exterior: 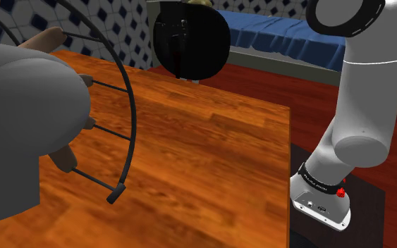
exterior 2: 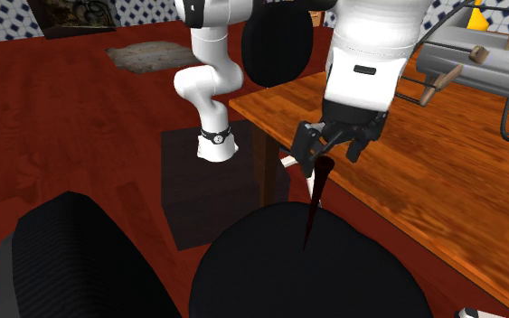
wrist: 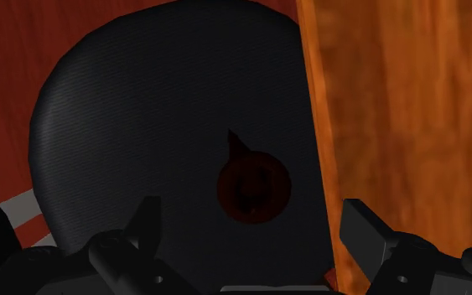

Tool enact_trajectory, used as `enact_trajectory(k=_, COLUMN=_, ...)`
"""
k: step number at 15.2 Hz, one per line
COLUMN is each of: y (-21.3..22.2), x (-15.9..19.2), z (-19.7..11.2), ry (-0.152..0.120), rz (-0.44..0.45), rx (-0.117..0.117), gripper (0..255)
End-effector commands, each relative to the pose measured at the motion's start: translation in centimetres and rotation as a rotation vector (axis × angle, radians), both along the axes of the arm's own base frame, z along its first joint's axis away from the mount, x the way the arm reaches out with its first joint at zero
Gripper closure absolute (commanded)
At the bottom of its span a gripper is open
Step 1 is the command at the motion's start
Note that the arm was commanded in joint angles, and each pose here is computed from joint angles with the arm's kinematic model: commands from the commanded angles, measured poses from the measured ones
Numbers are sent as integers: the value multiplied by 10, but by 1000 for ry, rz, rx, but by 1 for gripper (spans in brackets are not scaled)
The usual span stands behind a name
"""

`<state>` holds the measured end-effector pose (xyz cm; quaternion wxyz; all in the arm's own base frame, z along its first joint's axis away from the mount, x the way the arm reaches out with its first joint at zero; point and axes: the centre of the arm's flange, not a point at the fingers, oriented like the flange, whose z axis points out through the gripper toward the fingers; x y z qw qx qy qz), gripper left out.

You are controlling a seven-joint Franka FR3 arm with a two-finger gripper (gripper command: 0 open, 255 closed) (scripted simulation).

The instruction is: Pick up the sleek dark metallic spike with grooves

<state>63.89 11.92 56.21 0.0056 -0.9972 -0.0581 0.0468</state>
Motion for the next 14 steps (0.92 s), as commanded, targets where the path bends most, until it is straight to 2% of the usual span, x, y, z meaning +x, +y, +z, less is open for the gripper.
enact_trajectory(k=1, y=0, x=0, z=-7, ry=-1, rz=0, rx=0, gripper=0)
enact_trajectory(k=2, y=0, x=0, z=-7, ry=-1, rz=0, rx=0, gripper=0)
enact_trajectory(k=3, y=1, x=0, z=-7, ry=-1, rz=0, rx=0, gripper=255)
enact_trajectory(k=12, y=0, x=0, z=-7, ry=-1, rz=0, rx=0, gripper=255)
enact_trajectory(k=14, y=0, x=0, z=3, ry=-1, rz=0, rx=0, gripper=255)
